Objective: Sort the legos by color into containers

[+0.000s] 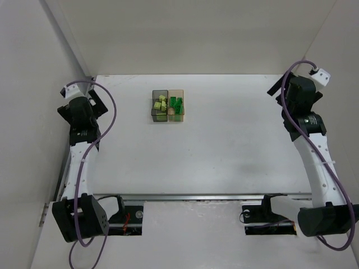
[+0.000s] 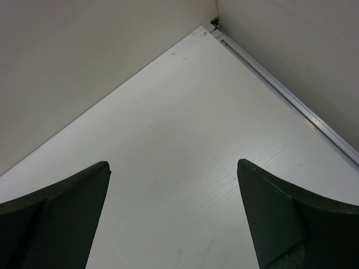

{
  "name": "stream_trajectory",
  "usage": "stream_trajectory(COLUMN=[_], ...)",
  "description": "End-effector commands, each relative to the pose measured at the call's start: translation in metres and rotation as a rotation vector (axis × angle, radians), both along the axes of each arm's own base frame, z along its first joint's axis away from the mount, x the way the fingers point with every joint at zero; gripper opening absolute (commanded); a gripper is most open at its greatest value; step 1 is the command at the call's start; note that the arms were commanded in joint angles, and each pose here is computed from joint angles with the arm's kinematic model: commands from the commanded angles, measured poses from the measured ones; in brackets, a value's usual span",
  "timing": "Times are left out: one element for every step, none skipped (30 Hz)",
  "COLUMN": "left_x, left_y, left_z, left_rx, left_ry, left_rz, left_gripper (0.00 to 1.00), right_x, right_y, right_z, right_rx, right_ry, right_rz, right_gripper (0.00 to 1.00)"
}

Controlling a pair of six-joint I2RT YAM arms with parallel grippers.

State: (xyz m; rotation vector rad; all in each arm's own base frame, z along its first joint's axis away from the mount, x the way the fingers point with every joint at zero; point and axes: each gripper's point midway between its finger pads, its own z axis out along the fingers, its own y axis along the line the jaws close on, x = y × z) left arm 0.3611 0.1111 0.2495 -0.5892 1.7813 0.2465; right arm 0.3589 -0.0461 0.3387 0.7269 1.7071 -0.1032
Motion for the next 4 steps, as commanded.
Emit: stream_trajectory(left_x=[0.0, -0.0019, -0.0011, -0.0039], left_y=[-0.0043, -0.0051, -0.0071, -0.0076], left_z=[0.0149, 0.0138, 0.0137, 0.0134], left_rx=[-0.022, -0.031, -0.034, -0.034], left_ry=[-0.08, -0.085, -0.086, -0.089], left_rz=[-0.008, -0.005, -0.017, -0.017], left_gripper=[1.0, 1.0, 1.0, 1.0], right_x=[0.0049, 0.0043, 0.003, 0.004], right_y=[0.0095, 0.0091, 0.0105, 0.0101], right_z=[0.0168, 0.0191, 0.022, 0.0201], right_rx=[-0.002, -0.012, -0.009, -0.021], right_ry=[-0.078, -0.092, -0.109, -0.107], right_rz=[0.063, 0.066, 0.075, 0.078], right_gripper=[1.0, 1.0, 1.0, 1.0])
